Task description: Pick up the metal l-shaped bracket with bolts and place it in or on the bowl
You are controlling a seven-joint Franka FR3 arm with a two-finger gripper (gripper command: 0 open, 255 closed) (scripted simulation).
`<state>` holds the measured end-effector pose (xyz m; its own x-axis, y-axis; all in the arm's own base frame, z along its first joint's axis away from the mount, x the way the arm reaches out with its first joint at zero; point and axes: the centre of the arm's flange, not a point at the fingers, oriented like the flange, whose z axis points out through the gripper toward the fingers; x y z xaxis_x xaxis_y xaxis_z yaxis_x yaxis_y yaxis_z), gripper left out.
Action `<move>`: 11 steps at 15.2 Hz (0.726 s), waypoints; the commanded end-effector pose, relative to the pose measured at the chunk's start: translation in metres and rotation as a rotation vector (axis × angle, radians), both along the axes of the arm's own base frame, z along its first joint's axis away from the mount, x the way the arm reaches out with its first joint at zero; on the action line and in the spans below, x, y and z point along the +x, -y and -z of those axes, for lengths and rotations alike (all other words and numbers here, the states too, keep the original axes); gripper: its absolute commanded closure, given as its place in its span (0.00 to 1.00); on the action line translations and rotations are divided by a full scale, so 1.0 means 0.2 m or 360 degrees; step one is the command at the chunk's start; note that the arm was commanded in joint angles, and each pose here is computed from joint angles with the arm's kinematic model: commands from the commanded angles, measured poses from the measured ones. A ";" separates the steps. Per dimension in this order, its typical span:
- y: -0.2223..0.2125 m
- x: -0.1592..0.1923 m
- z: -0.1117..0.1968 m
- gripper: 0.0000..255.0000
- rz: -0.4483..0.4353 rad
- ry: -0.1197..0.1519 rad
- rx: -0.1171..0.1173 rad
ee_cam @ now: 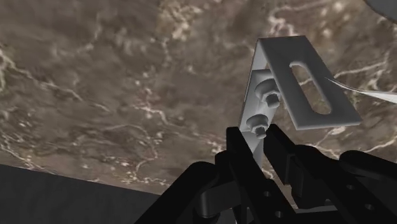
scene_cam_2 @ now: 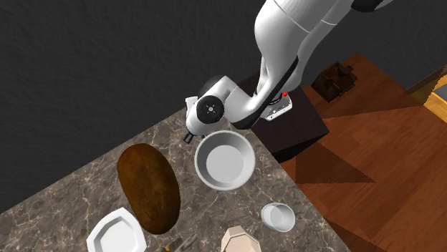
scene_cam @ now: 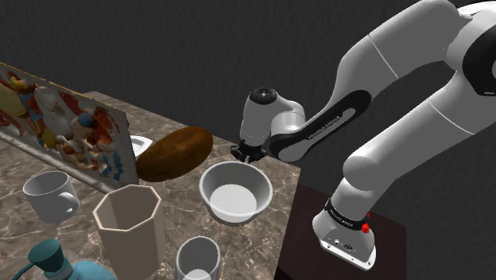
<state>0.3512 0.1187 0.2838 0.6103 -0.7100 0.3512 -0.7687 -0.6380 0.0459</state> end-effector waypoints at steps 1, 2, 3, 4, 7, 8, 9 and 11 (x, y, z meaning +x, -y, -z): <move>0.00 0.00 -0.05 1.00 0.0001 -0.0004 0.0000; 0.00 0.00 -0.08 1.00 0.0001 -0.0004 0.0000; 0.00 0.00 -0.10 1.00 0.0001 -0.0004 0.0000; 0.00 0.00 -0.13 1.00 0.0001 -0.0004 0.0000; 0.00 0.00 -0.21 1.00 0.0001 -0.0004 0.0000; 0.00 0.00 -0.23 1.00 0.0001 -0.0004 0.0000; 0.00 0.00 -0.26 1.00 0.0001 -0.0004 0.0000; 0.00 0.00 -0.31 1.00 0.0001 -0.0004 0.0000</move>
